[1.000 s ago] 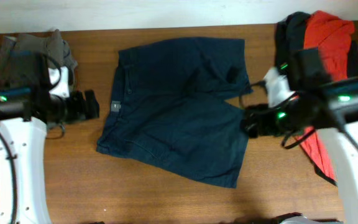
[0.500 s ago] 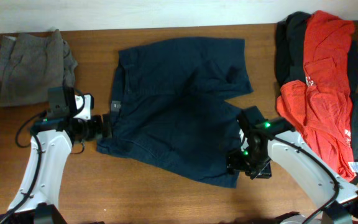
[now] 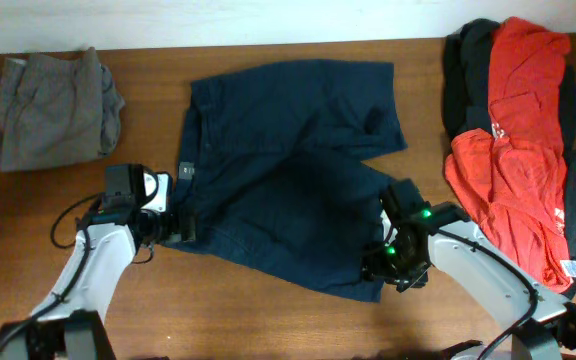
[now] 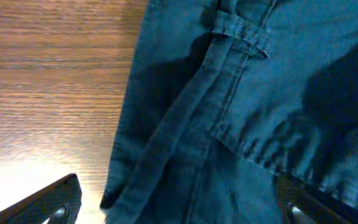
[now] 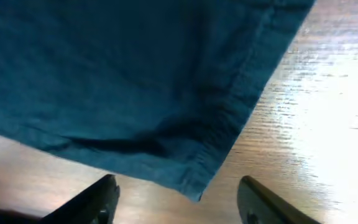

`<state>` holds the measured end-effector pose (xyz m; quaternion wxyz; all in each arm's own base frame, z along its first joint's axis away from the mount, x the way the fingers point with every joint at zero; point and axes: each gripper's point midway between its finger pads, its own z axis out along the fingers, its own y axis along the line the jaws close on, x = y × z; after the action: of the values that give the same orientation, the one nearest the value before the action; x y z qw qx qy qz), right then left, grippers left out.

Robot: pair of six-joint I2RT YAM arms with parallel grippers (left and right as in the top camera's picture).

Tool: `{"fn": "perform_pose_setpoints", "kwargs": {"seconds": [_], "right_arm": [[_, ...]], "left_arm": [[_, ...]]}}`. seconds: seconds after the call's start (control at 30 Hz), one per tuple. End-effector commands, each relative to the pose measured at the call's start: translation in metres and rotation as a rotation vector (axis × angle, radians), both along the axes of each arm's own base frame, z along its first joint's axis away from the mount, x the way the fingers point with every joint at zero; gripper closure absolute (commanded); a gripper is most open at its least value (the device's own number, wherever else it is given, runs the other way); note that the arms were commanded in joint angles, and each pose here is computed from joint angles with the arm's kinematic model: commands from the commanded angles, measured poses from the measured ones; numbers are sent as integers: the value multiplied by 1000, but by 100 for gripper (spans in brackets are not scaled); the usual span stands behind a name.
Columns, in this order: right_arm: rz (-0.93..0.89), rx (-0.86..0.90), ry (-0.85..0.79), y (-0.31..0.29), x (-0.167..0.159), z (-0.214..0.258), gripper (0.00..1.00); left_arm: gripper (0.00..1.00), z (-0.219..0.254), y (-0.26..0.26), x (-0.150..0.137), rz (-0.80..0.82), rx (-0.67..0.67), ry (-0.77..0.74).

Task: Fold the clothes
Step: 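Move both grippers to the bottom corners of the shorts and grasp, then lift the shorts' bottom edge with both grippers and fold it upward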

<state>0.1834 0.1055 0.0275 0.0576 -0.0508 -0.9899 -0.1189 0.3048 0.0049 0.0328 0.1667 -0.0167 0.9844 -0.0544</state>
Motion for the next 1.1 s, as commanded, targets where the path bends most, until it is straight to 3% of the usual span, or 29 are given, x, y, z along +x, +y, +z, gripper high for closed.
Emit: {"fn": "perform_pose_setpoints", "kwargs": {"seconds": [0.0, 0.1, 0.23, 0.27, 0.37, 0.5, 0.6, 0.63, 0.7, 0.8, 1.07], "right_arm": [[-13, 4, 26, 0, -11, -7, 37], [-14, 6, 36, -1, -16, -11, 42], [-14, 34, 33, 3, -17, -17, 54], [-14, 51, 33, 6, -18, -20, 58], [-10, 51, 53, 6, -20, -27, 61], [-5, 60, 80, 9, -21, -34, 68], [-7, 72, 75, 11, -19, -34, 94], [-7, 73, 70, 11, -18, -34, 96], [-8, 77, 59, 13, -13, -31, 96], [-7, 83, 40, 16, -2, -21, 96], [36, -11, -4, 6, 22, 41, 96]], "left_arm": [[1, -21, -3, -8, -10, -15, 70], [2, -34, -4, -13, -10, -20, 116], [10, -47, -5, -20, -9, -25, 170], [20, -49, -5, -22, -9, -26, 180], [24, -49, -5, -23, -9, -27, 187], [43, -49, -5, -24, -9, -27, 189], [57, -48, -12, -22, -19, -65, 180], [62, -47, -14, -20, -23, -81, 172], [72, -45, -18, -16, -30, -105, 153], [97, -44, -19, -11, -32, -106, 134], [99, -14, -14, 0, -28, -88, 117]]}}
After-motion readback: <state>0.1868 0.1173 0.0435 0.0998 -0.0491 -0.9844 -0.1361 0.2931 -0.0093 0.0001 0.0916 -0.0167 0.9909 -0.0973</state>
